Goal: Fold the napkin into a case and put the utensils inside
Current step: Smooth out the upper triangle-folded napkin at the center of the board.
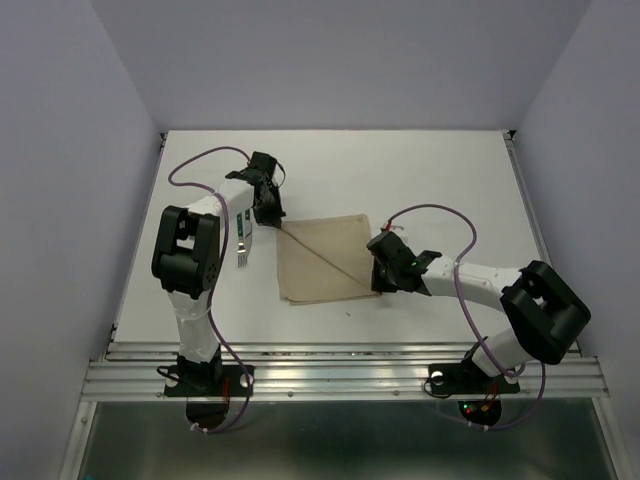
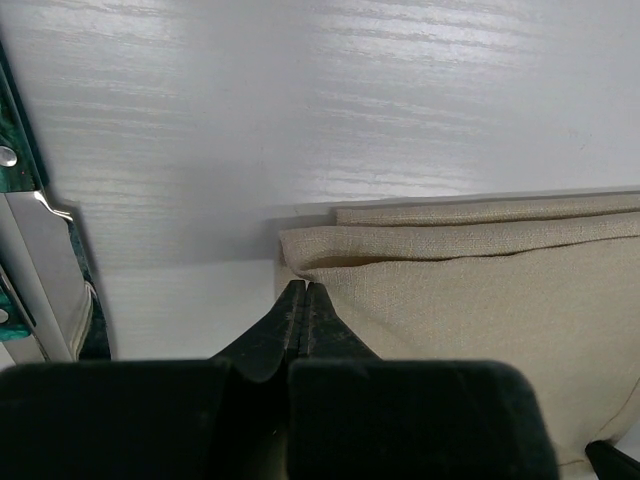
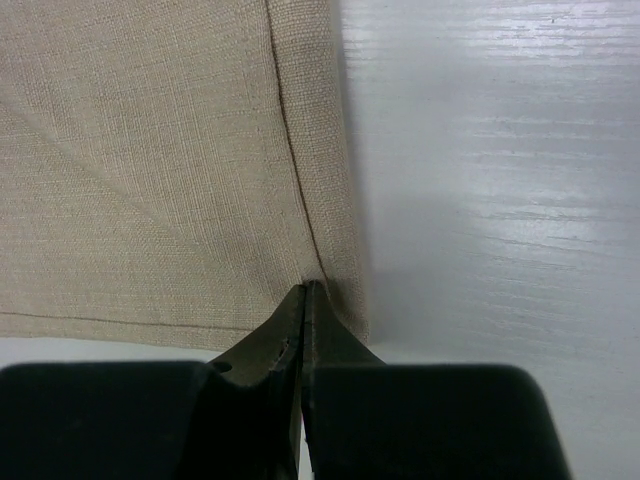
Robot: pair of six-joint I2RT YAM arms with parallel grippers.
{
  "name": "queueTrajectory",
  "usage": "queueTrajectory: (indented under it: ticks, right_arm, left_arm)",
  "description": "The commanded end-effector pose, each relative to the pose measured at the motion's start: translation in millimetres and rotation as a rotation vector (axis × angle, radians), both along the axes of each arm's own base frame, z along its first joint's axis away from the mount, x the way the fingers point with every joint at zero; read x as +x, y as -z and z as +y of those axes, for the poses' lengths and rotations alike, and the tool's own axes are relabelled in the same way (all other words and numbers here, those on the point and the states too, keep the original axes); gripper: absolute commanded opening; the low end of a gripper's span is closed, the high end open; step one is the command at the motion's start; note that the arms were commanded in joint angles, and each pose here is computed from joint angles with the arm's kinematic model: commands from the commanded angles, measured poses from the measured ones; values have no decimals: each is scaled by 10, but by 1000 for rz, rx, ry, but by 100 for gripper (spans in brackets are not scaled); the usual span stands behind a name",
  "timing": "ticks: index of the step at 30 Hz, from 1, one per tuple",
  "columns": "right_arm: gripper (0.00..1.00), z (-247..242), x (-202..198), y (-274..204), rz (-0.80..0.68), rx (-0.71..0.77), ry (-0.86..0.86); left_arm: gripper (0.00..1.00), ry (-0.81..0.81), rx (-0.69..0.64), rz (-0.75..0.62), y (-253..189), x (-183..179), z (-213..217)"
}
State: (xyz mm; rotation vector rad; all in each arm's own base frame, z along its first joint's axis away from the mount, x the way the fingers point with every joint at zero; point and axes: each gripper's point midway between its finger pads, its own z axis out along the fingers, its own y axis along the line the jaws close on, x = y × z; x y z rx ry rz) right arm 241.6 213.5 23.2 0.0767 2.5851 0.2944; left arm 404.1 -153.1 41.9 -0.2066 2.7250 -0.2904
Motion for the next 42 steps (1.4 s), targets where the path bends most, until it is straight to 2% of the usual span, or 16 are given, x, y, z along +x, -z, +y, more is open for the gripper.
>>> queueTrajectory:
  ticks: [1, 9, 16, 21, 29, 33, 35, 37, 38, 42]
  right_arm:
    - [1, -20, -26, 53, 15, 2, 9]
    - [2, -7, 125, -383, -81, 19, 17]
    - [2, 28, -97, -60, 14, 69, 5]
    - [1, -35, -145, 123, 51, 30, 20]
    - [3, -44, 202, -433, -118, 16, 34]
    - [7, -189, 484, -675, -170, 40, 92]
    - [11, -275, 566, -638, -156, 33, 101]
    - [22, -348, 639, -589, -126, 39, 106]
    - [23, -370, 644, -511, -105, 24, 99]
    - [22, -394, 560, -330, -49, 10, 77]
  left_arm:
    - [0, 3, -17, -91, -424, 93, -15]
    - [1, -9, -32, -159, -777, 147, -15]
    - [1, -13, -37, -166, -827, 130, -19]
    - [1, -6, -50, -168, -855, 100, -52]
    - [1, -1, -56, -178, -909, 55, -87]
    - [2, 7, -57, -177, -902, 1, -128]
    - [3, 9, -59, -179, -915, -13, -151]
    - [4, 16, -58, -182, -935, -45, -176]
    - [4, 17, -58, -184, -942, -56, -181]
    - [4, 14, -49, -181, -928, -104, -157]
